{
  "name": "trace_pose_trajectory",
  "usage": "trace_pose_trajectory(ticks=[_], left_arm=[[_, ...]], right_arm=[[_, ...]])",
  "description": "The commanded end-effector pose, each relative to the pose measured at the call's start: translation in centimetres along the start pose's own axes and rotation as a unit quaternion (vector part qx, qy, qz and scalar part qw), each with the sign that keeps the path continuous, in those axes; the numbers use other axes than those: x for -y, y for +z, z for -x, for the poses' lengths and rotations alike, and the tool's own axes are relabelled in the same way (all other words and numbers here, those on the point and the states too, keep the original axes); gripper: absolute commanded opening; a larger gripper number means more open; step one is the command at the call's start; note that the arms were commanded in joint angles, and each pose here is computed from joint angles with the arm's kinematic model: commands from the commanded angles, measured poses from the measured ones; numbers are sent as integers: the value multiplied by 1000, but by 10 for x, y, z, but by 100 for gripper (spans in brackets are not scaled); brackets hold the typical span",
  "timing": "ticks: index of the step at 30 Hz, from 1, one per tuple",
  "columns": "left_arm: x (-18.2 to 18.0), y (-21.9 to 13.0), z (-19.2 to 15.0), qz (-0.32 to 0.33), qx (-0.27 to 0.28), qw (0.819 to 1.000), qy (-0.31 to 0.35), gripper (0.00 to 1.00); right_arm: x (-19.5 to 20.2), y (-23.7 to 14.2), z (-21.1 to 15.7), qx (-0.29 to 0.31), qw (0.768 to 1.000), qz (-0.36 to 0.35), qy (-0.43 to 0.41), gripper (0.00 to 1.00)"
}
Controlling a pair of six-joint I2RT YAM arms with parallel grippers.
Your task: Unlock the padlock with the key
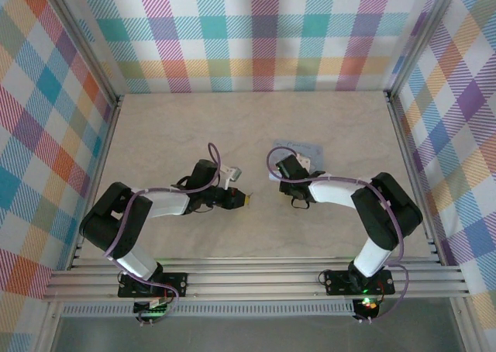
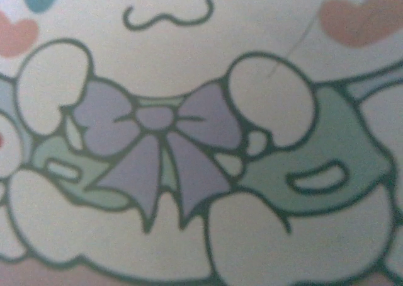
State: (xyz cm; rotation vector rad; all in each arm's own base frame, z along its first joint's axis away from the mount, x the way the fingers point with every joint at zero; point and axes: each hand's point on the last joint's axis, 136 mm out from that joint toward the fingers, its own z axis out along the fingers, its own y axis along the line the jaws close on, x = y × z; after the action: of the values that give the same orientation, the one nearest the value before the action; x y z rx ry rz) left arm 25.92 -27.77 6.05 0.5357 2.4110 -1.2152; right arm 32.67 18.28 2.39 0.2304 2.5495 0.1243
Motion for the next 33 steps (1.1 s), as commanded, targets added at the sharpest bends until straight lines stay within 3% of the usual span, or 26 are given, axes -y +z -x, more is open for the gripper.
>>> trace_pose_trajectory(ticks=[1,5,20,27,33], left_arm=[[16,-3,-1,-29,12,999,32,0],[15,-4,-6,-27,9,999,40,0],[23,1,-2,-29,26,997,67,0],[42,11,-1,-33,40,993,105,0],[45,17,1,-21,70,989,126,0]], right_arm=[[-1,0,9,18,1000,-13,-12,40],[0,-5,13,23,999,-14,-22,37],[-7,-34,19,18,998,20,-51,10],[-18,-50,4,-47,994,50,-86,0],[-24,-63,-7,-87,988,80,-101,0]])
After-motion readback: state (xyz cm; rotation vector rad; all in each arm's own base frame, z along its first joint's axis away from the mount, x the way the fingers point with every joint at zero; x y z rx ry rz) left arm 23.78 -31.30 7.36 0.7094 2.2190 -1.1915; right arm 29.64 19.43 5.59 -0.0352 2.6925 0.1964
